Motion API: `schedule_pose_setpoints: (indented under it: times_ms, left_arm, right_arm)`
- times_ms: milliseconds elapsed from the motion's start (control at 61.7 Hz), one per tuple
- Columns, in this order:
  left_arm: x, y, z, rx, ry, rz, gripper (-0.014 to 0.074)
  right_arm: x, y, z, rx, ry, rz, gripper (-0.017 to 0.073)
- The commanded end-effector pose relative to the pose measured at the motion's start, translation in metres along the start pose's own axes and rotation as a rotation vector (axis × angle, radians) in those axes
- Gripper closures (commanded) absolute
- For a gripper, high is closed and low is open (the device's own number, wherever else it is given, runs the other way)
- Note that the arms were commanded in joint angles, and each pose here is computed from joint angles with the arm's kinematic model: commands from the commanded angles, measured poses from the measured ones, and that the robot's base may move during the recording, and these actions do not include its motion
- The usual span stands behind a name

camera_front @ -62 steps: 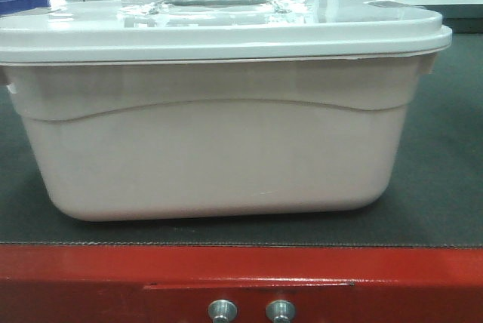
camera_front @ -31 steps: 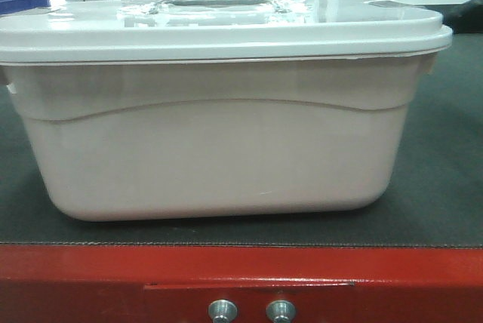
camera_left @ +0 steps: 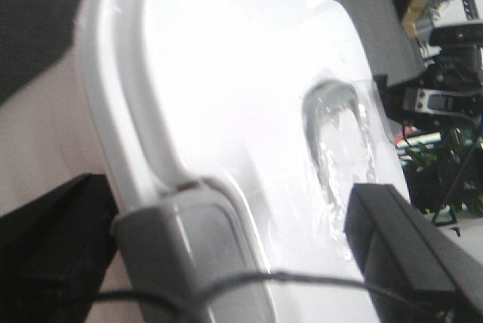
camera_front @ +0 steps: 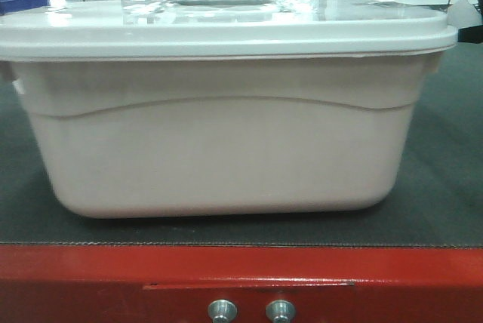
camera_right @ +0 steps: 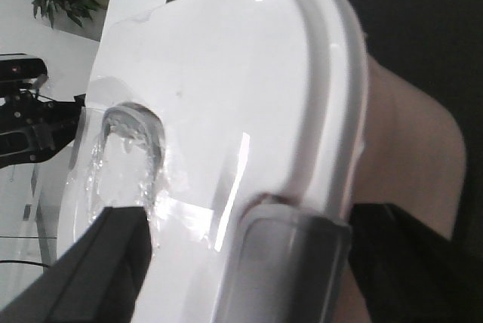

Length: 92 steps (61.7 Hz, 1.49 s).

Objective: Grab white bin and place on right shelf
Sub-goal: 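Close both grippers on the bin's lid rims at its ends, then lift the pink bin off the mat with both grippers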

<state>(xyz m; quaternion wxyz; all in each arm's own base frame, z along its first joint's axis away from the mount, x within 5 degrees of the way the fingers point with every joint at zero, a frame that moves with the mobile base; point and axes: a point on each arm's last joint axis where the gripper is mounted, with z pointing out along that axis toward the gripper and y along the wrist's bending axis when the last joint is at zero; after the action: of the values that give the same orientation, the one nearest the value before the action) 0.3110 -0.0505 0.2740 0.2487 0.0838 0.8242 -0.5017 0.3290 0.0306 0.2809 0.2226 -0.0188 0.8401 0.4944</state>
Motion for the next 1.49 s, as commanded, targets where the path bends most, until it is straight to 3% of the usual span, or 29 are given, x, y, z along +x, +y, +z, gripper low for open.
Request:
schedule_pose_setpoints:
  times_ms: [0, 292, 389, 600, 778, 924, 1362, 1476]
  left_arm:
    - [-0.004, -0.035, -0.003, 0.180, 0.001, 0.043, 0.0109]
    - [-0.009, -0.040, -0.001, 0.227, -0.046, 0.020, 0.0166]
    - [-0.012, -0.043, -0.002, 0.256, -0.079, -0.018, 0.0241]
    - [-0.017, -0.047, -0.004, 0.294, -0.127, -0.038, 0.0407]
    - [-0.019, -0.055, -0.001, 0.338, -0.145, -0.068, 0.0499]
    - [-0.025, -0.072, 0.004, 0.372, -0.134, -0.014, 0.0540]
    - [-0.056, -0.155, 0.005, 0.508, -0.131, 0.237, 0.0673]
    - [-0.062, -0.167, -0.001, 0.531, -0.144, 0.255, 0.0722]
  right_arm:
    - [-0.001, 0.032, -0.010, -0.168, 0.013, -0.051, -0.0064]
    - [-0.001, 0.032, -0.010, -0.171, 0.010, -0.057, -0.0045]
    - [-0.002, 0.035, -0.012, -0.181, -0.001, -0.059, 0.0046]
    - [-0.003, 0.046, -0.016, -0.222, -0.045, -0.064, 0.0272]
    - [-0.004, 0.064, -0.025, -0.278, -0.105, -0.081, 0.0323]
    - [-0.003, 0.080, -0.033, -0.321, -0.152, -0.105, 0.0323]
    - [0.002, 0.129, -0.061, -0.485, -0.300, -0.160, 0.0326]
    - [0.002, 0.139, -0.068, -0.545, -0.345, -0.158, 0.0326]
